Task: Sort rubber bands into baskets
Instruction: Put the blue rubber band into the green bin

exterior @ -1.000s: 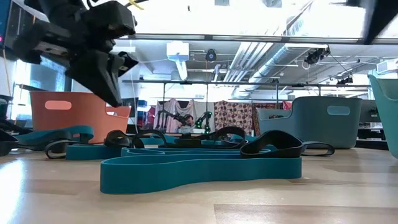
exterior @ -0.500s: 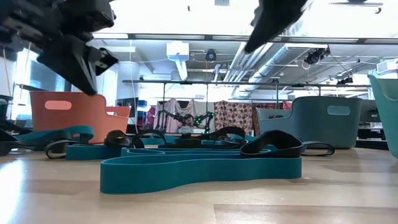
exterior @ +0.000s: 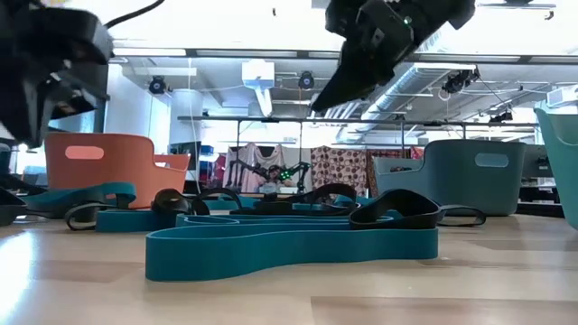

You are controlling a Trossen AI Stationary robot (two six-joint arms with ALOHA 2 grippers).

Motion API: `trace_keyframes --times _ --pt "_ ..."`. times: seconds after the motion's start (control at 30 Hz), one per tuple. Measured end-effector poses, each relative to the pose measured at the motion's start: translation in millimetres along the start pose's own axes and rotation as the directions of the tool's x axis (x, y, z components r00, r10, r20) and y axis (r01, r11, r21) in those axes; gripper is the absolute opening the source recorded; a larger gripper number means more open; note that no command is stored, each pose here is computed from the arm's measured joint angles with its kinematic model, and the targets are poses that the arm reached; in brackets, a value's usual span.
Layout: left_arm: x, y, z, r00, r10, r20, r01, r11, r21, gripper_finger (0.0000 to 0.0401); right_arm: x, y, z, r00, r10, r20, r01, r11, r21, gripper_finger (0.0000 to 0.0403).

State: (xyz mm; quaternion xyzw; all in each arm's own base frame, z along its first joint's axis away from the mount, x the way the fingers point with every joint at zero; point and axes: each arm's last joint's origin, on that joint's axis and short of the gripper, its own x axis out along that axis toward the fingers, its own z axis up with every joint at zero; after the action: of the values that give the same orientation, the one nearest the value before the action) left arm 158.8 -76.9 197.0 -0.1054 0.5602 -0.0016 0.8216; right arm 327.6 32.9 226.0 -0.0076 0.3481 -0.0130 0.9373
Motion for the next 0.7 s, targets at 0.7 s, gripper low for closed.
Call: trace_keyframes --times 0.7 --pt "23.9 27.2 -10.5 0.979 0.201 -0.044 -0.205 0.971 -0.126 0.0084 -0.5 18.0 -4.5 0.999 0.030 0.015 -0.029 0.998 -0.057 0.0000"
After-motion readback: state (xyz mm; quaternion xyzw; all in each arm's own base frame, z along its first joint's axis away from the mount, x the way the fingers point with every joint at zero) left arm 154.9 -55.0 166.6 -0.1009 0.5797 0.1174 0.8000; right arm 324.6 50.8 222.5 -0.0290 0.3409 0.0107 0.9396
